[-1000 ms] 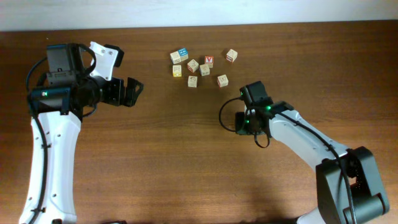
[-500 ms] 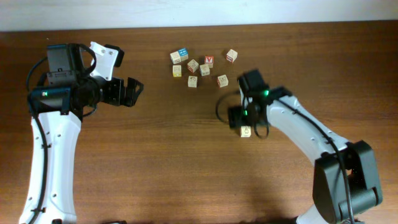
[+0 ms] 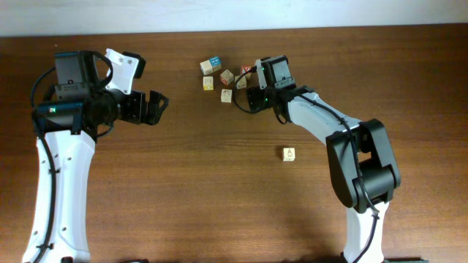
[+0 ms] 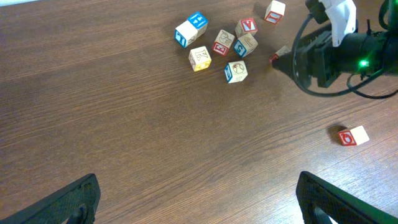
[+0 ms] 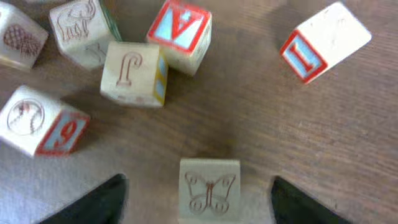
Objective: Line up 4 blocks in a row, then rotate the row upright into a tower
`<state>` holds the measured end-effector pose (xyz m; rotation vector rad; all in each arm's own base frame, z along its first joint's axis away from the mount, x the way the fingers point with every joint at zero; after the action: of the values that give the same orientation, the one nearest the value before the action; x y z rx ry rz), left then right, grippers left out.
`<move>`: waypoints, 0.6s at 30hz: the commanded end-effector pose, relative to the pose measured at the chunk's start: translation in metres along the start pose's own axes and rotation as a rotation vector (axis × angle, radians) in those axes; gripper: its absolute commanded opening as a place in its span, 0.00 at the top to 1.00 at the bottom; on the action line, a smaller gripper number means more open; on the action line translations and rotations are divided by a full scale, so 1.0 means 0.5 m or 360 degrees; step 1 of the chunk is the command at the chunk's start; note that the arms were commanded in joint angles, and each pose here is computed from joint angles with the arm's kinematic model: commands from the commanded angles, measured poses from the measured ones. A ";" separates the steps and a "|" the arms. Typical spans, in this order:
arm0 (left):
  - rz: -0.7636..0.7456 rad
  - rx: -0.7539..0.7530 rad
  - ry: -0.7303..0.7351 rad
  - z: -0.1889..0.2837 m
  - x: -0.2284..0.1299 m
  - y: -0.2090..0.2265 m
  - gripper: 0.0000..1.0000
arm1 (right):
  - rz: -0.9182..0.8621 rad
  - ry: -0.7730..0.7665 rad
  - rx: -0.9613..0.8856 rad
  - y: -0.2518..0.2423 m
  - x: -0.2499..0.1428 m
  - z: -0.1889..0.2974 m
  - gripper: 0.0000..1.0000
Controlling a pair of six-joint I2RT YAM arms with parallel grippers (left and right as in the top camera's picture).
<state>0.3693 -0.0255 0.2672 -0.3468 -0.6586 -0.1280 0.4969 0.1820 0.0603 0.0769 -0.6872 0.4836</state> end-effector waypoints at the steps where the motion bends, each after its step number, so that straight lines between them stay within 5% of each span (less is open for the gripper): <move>1: -0.0036 -0.0009 -0.0019 0.004 0.009 -0.002 0.01 | 0.0014 -0.0014 -0.0045 -0.005 0.001 -0.032 0.34; 6: -0.0037 -0.0008 -0.0020 0.004 0.009 -0.002 0.01 | 0.0002 -0.0011 -0.0046 -0.004 -0.004 -0.041 0.48; 8: -0.0036 -0.0008 -0.0019 0.004 0.009 -0.002 0.01 | 0.0002 -0.0015 -0.0046 -0.004 -0.003 -0.041 0.65; 14: -0.0037 -0.0008 -0.0020 0.004 0.009 -0.002 0.01 | -0.0041 -0.0057 -0.0048 -0.006 0.022 -0.011 0.68; 18: -0.0037 -0.0009 -0.0020 0.004 0.009 -0.002 0.01 | -0.0199 -0.0180 0.0054 0.002 0.107 0.162 0.68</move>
<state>0.3695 -0.0255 0.2673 -0.3467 -0.6593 -0.1282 0.4915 0.1787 0.0694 0.0879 -0.6572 0.4141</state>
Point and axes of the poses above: each gripper's point midway between its finger pads, its own z axis back along the fingers, its own y axis along the line the jaws close on, x = y × z, the point moved 3 cm from there along z, back along the fingers, and after that the axes turned 11 degrees about z, right-handed, at the moved point
